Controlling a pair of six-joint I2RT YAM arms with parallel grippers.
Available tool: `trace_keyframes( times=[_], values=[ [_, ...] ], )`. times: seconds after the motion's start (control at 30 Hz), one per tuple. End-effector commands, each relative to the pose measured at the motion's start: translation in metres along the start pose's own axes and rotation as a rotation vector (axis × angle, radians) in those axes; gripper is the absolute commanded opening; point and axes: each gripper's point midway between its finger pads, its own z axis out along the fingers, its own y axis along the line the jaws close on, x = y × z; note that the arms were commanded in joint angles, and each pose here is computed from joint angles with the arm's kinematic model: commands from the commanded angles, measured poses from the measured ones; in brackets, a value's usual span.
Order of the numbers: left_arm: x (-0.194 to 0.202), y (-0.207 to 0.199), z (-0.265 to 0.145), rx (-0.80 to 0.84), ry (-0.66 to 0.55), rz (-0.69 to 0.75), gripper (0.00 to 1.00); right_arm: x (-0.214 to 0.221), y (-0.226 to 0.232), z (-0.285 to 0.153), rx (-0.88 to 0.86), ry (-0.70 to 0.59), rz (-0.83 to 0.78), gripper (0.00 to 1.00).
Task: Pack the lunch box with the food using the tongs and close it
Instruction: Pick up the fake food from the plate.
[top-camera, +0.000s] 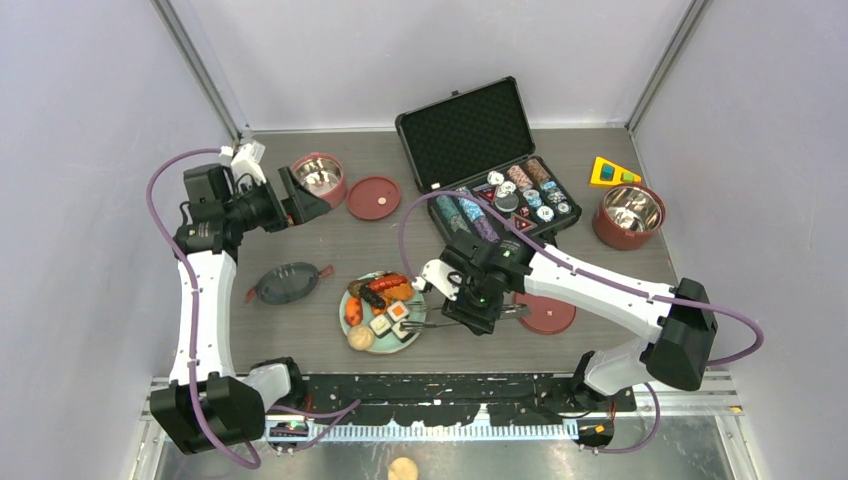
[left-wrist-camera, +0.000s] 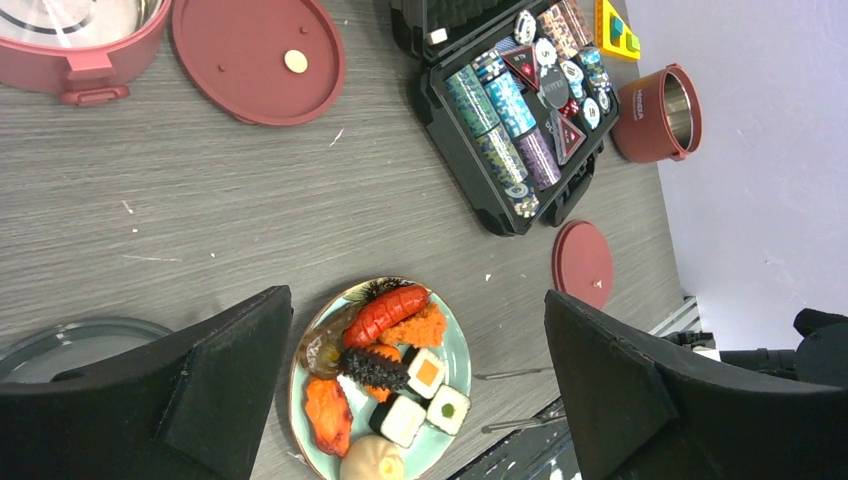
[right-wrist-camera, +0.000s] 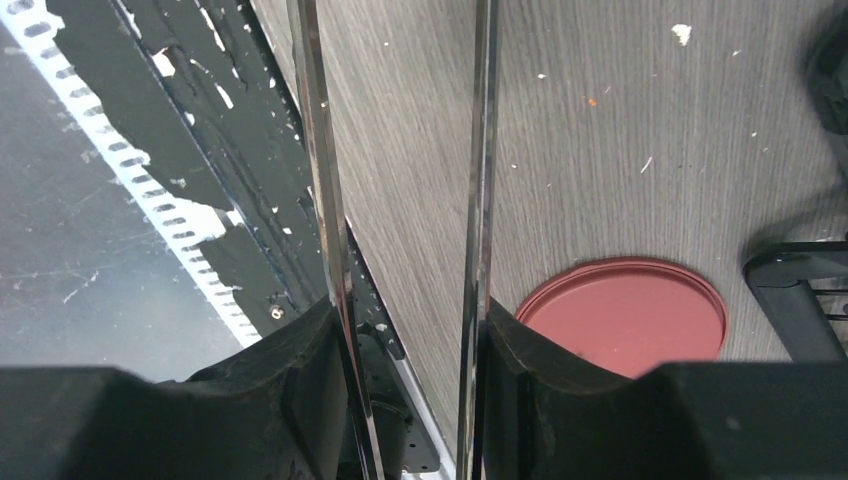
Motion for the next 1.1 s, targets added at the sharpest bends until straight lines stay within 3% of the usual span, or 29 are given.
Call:
trace_keyframes(
  times=[0.0, 0.53, 1.07],
  values=[
    [-0.011, -0.010, -0.008, 0.025, -0.059, 0.046, 1.00, -0.017, -0.007, 0.001, 0.067, -0.065, 0.034, 0.50],
    [-0.010, -0.006, -0.009, 0.019, -0.078, 0.040, 1.00, -0.017, 0.014, 0.014, 0.015, -0.027, 0.022, 0.54],
    [-0.009, -0.005, -0.010, 0.018, -0.093, 0.035, 1.00, -0.021, 0.006, 0.024, 0.097, 0.009, 0.031, 0.56]
  ],
)
